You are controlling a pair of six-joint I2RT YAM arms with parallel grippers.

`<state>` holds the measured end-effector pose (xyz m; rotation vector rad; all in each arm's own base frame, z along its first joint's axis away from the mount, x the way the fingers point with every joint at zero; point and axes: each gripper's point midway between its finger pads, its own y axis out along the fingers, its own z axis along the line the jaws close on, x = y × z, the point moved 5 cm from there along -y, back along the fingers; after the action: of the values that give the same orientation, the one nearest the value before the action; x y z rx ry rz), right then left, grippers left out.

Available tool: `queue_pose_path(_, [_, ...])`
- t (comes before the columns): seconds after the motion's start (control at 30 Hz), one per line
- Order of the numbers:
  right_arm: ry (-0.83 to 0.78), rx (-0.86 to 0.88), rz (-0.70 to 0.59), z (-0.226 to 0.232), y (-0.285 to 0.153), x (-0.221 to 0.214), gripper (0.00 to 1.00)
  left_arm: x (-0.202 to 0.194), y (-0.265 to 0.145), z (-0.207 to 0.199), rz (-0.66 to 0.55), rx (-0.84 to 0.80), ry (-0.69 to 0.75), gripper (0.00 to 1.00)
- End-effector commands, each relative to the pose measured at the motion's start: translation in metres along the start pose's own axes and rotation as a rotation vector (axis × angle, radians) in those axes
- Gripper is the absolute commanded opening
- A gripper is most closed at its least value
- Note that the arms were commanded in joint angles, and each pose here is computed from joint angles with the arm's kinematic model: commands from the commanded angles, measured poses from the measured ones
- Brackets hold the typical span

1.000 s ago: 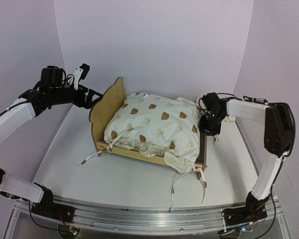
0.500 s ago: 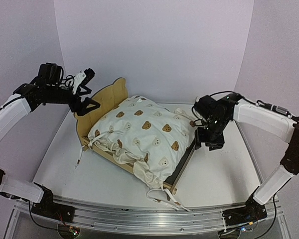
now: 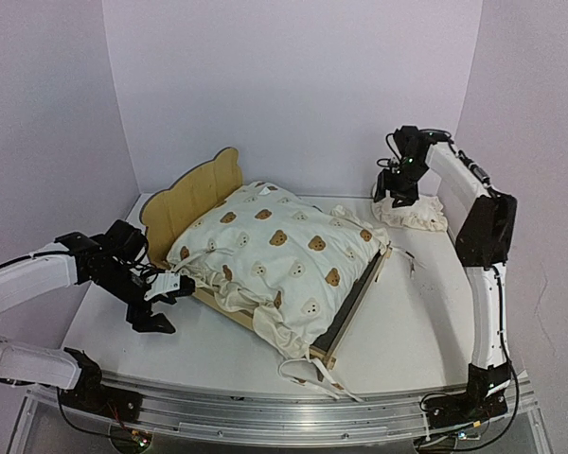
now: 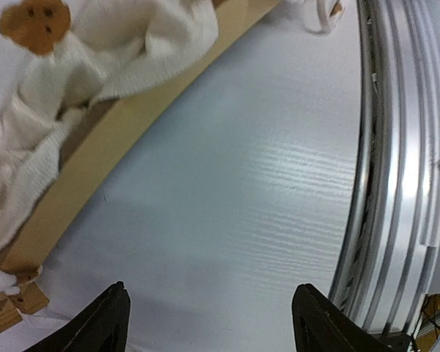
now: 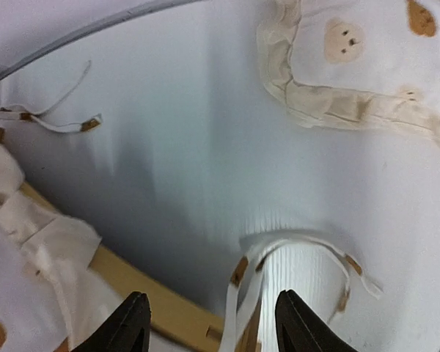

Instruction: Set up the pet bed

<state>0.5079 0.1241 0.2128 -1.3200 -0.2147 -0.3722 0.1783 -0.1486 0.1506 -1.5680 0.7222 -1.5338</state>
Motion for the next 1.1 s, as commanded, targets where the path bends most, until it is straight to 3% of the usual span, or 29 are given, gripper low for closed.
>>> queue_pose_path(0.0, [-0.018,0.182,0.086,0.013,0.050,-0.005,0.56,-0.008,0.016,0.043,0.073,0.257,0.134,0.72])
queue_pose_path(0.17, [-0.050,0.287,0.187,0.017,0.060,-0.037,0.54,-0.019,0.034,0.064,0.119,0.320,0.140,0.67])
queue_pose_path(0.5, [-0.139,0.333,0.390,0.024,0.026,-0.140,0.53,-0.020,0.038,0.140,0.044,0.410,0.050,0.64])
queue_pose_path(0.8, [-0.242,0.291,0.433,0.062,0.001,-0.224,0.54,0.032,0.042,0.202,-0.094,0.425,0.132,0.65])
queue_pose_path(1.07, [-0.295,0.317,0.371,0.118,-0.003,-0.255,0.54,0.067,0.056,0.243,-0.161,0.415,0.155,0.65])
